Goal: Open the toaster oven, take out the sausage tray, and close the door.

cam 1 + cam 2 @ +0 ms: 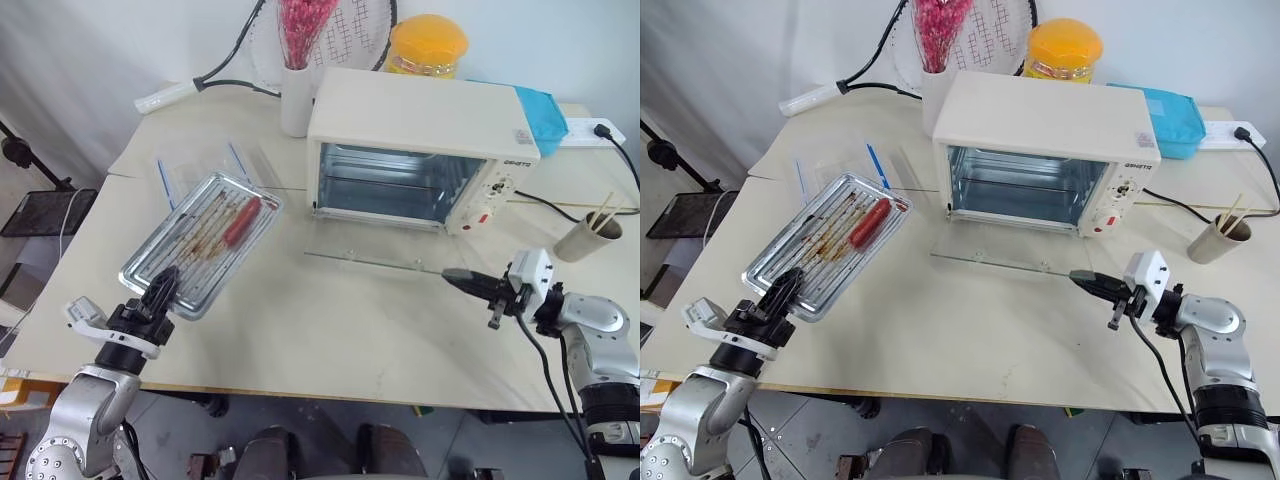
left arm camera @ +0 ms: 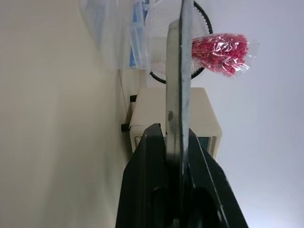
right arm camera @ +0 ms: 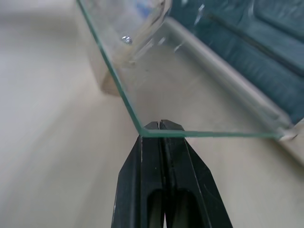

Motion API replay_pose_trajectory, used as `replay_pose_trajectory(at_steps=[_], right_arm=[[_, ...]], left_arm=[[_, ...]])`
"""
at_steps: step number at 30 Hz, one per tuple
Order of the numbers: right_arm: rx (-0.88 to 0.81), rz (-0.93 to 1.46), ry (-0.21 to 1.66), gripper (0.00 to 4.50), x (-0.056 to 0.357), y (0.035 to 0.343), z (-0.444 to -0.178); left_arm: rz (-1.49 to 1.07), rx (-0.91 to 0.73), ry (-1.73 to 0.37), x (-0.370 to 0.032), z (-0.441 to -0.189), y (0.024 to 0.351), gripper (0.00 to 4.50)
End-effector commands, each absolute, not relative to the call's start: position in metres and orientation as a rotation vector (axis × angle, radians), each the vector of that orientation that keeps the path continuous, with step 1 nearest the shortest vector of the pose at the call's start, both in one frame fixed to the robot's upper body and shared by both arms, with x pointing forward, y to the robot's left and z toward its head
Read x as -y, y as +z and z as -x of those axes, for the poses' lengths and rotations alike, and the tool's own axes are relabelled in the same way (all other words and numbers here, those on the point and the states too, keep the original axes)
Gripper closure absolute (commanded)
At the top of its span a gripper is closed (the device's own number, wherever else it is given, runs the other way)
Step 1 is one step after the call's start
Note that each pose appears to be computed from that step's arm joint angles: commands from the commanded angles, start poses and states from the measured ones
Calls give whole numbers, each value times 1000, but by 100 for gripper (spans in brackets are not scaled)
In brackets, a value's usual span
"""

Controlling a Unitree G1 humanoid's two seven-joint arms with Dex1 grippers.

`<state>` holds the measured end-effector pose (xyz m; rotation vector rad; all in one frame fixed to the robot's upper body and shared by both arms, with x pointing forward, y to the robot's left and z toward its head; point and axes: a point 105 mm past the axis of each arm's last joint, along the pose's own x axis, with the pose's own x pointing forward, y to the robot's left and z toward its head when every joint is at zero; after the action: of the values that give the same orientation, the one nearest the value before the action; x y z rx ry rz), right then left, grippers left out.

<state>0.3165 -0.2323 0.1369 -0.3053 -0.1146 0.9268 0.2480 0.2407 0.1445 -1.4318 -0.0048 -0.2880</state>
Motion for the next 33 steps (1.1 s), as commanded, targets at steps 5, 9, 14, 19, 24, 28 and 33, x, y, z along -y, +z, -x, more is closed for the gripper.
replay_pose_trajectory(at_steps=[5, 9, 14, 19, 24, 28, 33], right_arm=[[429, 190, 801, 445, 231, 237, -325], [468, 127, 833, 445, 218, 260, -315], [328, 186, 916, 408, 211, 241, -287], [266, 307, 910, 250, 221, 225, -254], [137, 342, 875, 79, 238, 197, -221], [64, 336, 803, 3, 254, 179, -199], [-9, 327, 757, 3, 262, 162, -175]], left_arm=[[1395, 30, -304, -239, -233, 152, 450], [1397, -22, -335, -231, -230, 144, 450], [1385, -123, -434, -216, -233, 136, 450], [1313, -313, -584, -197, -234, 127, 450], [1243, -521, -756, -174, -247, 124, 450], [1196, -673, -862, -154, -262, 124, 450], [1127, -818, -974, -121, -284, 127, 450]])
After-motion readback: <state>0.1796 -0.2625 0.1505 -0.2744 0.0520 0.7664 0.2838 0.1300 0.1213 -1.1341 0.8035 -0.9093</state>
